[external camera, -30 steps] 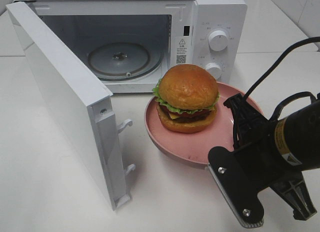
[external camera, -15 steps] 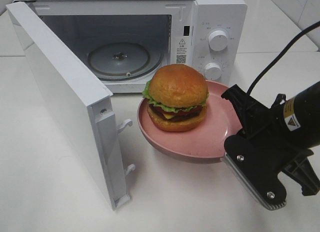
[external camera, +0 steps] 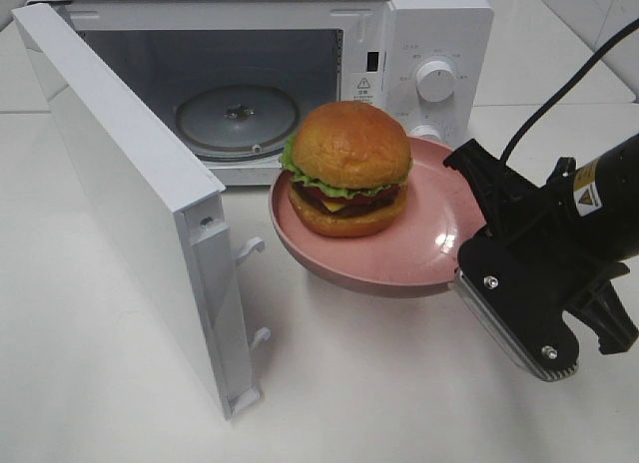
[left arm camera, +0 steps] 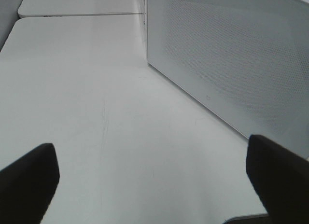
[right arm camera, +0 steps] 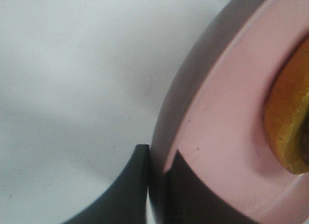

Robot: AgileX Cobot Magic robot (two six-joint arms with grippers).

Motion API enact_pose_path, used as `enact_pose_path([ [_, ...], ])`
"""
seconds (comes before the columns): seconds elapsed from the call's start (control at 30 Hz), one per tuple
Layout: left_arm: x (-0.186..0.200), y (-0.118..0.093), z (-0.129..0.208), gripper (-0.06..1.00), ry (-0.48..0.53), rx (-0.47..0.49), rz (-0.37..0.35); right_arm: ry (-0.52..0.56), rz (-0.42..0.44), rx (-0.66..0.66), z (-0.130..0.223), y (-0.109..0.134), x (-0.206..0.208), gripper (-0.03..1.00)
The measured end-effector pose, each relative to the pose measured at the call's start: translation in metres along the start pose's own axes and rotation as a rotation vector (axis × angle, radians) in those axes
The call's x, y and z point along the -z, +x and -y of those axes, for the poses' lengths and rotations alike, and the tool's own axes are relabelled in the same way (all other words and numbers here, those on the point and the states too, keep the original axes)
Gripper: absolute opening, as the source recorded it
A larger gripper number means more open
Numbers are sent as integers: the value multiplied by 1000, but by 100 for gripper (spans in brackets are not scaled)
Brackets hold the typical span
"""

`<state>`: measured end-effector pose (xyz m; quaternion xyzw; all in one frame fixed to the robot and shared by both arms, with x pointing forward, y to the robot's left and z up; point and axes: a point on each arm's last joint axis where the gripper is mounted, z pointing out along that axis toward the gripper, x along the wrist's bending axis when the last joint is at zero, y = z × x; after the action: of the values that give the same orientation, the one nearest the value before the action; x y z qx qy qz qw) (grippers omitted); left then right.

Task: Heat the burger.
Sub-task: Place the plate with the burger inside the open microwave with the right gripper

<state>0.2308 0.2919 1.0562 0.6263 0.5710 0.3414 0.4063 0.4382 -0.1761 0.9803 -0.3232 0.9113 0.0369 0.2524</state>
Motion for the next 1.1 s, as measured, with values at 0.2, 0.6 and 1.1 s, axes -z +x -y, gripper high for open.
enact_pose_path([
  [0.2, 0, 0, 0, 97, 0, 0, 0, -3, 64, -16, 1, -11, 3, 7],
  [0.6, 0, 0, 0, 97, 0, 0, 0, -31, 28, 25, -11, -14, -13, 7],
  [1.1, 0, 0, 0, 97, 0, 0, 0, -24, 54, 35, -11, -52, -33, 7],
])
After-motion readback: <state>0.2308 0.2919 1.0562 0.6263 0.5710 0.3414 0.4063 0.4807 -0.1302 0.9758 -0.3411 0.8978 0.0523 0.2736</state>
